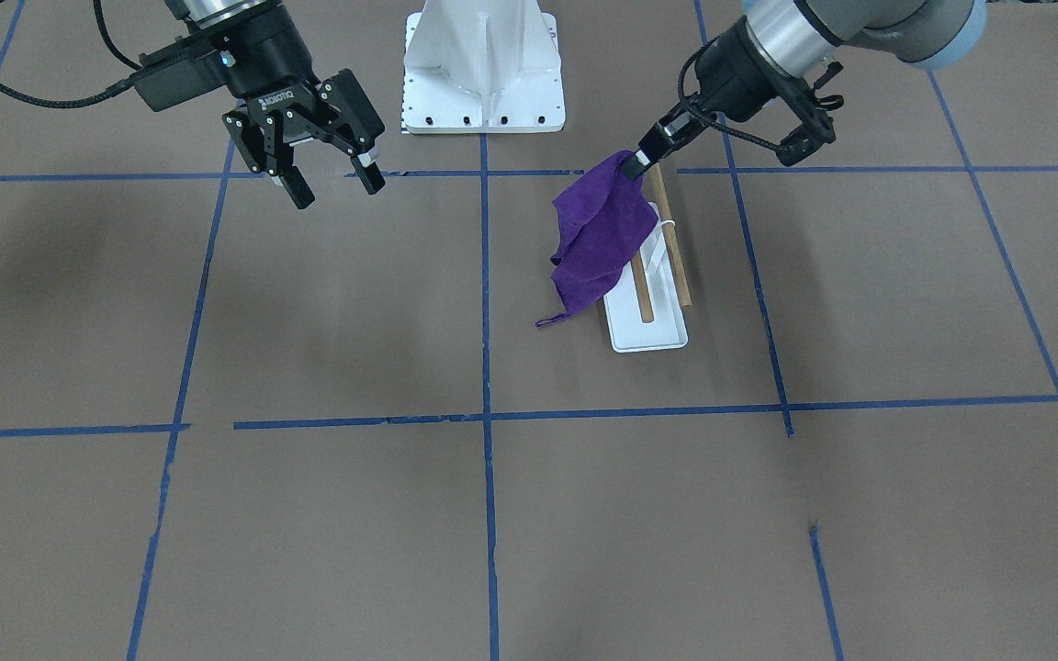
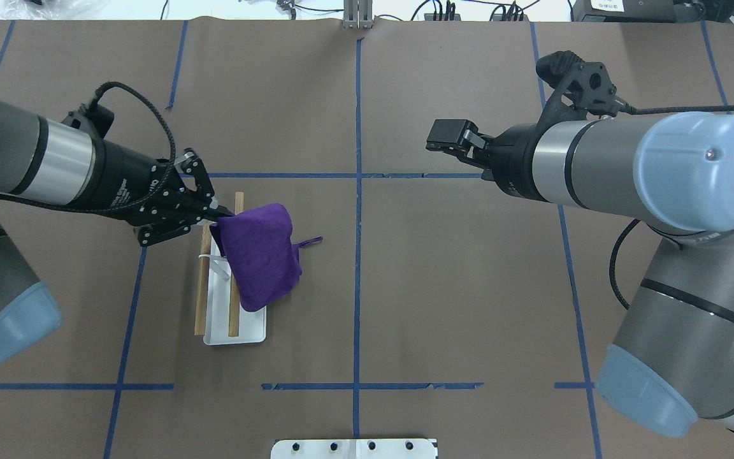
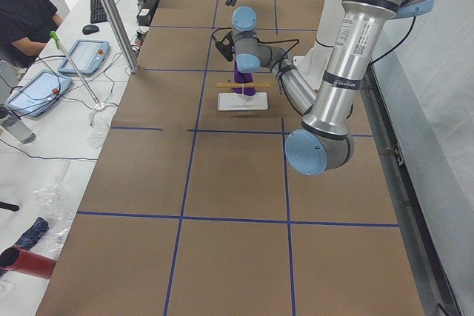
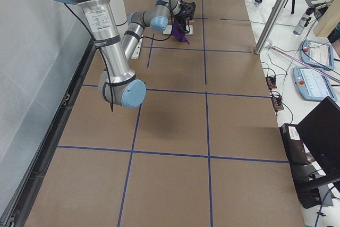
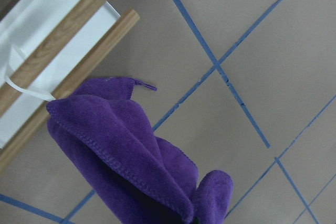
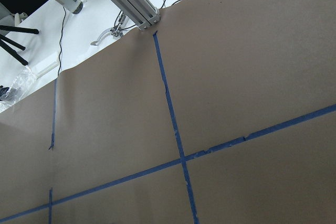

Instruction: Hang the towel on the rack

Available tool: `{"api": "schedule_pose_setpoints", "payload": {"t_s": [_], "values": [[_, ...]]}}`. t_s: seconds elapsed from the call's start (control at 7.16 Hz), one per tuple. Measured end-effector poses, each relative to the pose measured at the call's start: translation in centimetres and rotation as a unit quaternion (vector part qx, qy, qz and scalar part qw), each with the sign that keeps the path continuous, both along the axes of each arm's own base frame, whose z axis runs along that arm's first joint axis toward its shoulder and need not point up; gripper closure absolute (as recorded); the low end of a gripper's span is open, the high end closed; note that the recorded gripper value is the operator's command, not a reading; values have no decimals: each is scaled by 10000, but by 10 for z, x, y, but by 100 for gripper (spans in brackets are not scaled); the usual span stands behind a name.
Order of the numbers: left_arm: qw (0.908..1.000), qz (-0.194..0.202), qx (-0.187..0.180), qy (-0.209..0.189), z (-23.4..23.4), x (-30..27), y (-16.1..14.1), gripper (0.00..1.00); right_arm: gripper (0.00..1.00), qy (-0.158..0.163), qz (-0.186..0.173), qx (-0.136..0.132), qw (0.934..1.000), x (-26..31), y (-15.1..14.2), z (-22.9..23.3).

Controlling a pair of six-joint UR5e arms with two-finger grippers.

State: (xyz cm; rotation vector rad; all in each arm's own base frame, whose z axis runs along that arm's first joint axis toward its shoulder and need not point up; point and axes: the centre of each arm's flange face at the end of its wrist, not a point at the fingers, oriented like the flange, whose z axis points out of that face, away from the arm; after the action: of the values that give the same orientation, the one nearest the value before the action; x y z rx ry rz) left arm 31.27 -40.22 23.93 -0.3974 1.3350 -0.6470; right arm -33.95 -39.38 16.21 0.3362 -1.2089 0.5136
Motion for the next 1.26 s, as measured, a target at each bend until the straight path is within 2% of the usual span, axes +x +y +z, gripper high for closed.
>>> {"api": "schedule_pose_setpoints", "payload": {"t_s": [0.28, 0.7, 0.84, 1.12, 1.26], "values": [[9985, 60, 373, -395, 65, -34, 4, 100, 0, 15, 24, -1, 10000, 1, -2, 1], [9954, 116, 796, -525, 134, -77, 2, 100, 0, 19, 35, -1, 10000, 2, -2, 1], [9952, 128, 816, -531, 142, -79, 2, 87, 0, 21, 39, -2, 10000, 2, -3, 1], [9952, 135, 796, -559, 156, -77, -2, 0, 0, 18, 39, -1, 10000, 2, -3, 1], [9951, 127, 823, -541, 166, -75, -4, 0, 0, 21, 42, -3, 10000, 2, -3, 2]]}}
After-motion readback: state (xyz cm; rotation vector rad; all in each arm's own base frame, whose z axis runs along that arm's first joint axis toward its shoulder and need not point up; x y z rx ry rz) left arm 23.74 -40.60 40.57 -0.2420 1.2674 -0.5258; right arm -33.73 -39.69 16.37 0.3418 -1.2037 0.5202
